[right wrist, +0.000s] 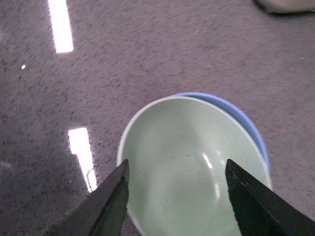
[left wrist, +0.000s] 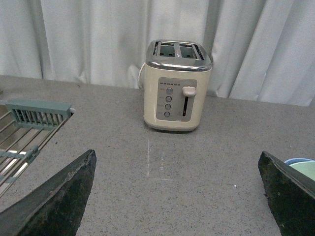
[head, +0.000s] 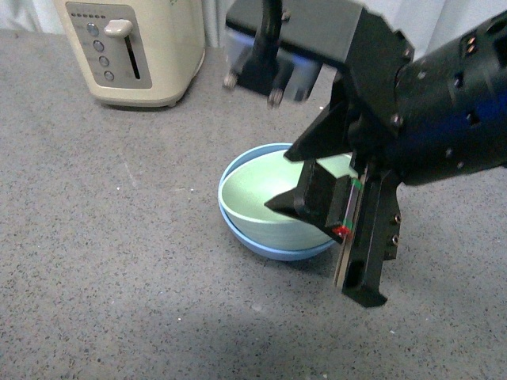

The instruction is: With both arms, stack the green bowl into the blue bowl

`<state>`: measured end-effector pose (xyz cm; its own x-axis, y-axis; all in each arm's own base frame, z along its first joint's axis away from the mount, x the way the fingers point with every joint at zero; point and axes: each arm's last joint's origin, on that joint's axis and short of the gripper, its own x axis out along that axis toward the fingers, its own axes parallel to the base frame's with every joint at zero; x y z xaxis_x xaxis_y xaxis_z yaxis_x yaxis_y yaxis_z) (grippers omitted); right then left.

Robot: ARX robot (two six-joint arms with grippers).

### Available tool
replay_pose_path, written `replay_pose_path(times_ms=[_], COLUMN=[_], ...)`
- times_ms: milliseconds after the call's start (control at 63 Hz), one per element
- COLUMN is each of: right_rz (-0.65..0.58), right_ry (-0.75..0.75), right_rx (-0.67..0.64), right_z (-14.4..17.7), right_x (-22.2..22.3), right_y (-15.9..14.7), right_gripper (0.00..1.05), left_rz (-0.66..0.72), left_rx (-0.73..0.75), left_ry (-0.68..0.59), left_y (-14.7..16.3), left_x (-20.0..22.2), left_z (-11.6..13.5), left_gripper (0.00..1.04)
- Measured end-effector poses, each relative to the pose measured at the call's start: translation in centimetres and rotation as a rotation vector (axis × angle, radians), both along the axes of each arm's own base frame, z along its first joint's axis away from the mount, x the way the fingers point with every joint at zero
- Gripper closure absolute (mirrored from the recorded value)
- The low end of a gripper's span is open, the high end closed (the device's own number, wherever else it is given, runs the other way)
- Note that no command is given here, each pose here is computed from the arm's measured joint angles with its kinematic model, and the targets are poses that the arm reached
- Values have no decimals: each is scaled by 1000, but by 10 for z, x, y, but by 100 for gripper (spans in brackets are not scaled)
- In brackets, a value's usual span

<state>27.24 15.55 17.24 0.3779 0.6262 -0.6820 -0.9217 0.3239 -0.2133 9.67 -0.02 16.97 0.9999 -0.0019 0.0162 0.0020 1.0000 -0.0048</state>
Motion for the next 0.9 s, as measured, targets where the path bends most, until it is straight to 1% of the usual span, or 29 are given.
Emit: replay_pose_path(times_ms=[16,95,222,238,254,270,302,349,381,429,460,508,571,587,619,683,730,746,810,905], right_rz=[-37,-149,-421,-443,-492,-515,-625,-753,-826,-970,-1032,-1074,-1078,-1074,-1072,-1074,-1077,-1077,-1077,-1056], right_ry=[-6,-7,15,20,37,42,55,39,-32,-235,-331,-423,-522,-534,-543,-537,-531,-531,-534,-521], right_rx=[18,67,168,175,197,206,253,295,314,389,434,498,598,616,627,625,620,619,620,630], right_z=[5,17,29,29,30,30,30,31,28,24,20,18,19,20,20,13,10,9,7,3], right_x=[1,0,-10,-11,-15,-16,-26,-40,-45,-53,-58,-66,-77,-81,-86,-96,-102,-102,-110,-119], right_y=[-3,-16,-52,-55,-62,-65,-81,-99,-103,-110,-115,-119,-126,-128,-130,-136,-138,-139,-142,-149], right_gripper=[43,31,10,8,7,7,9,9,12,20,25,32,47,52,59,77,87,89,104,104], left_rz=[0,0,0,0,0,0,0,0,0,0,0,0,0,0,0,0,0,0,0,0], left_rx=[0,0,0,0,0,0,0,0,0,0,0,0,0,0,0,0,0,0,0,0], left_ry=[0,0,0,0,0,0,0,0,0,0,0,-1,0,0,0,0,0,0,0,0], left_y=[0,0,0,0,0,0,0,0,0,0,0,0,0,0,0,0,0,0,0,0], left_x=[0,0,0,0,0,0,0,0,0,0,0,0,0,0,0,0,0,0,0,0], left_z=[0,0,0,0,0,0,0,0,0,0,0,0,0,0,0,0,0,0,0,0], left_gripper=[6,6,6,6,6,6,6,6,6,6,6,6,6,6,6,6,6,6,6,6])
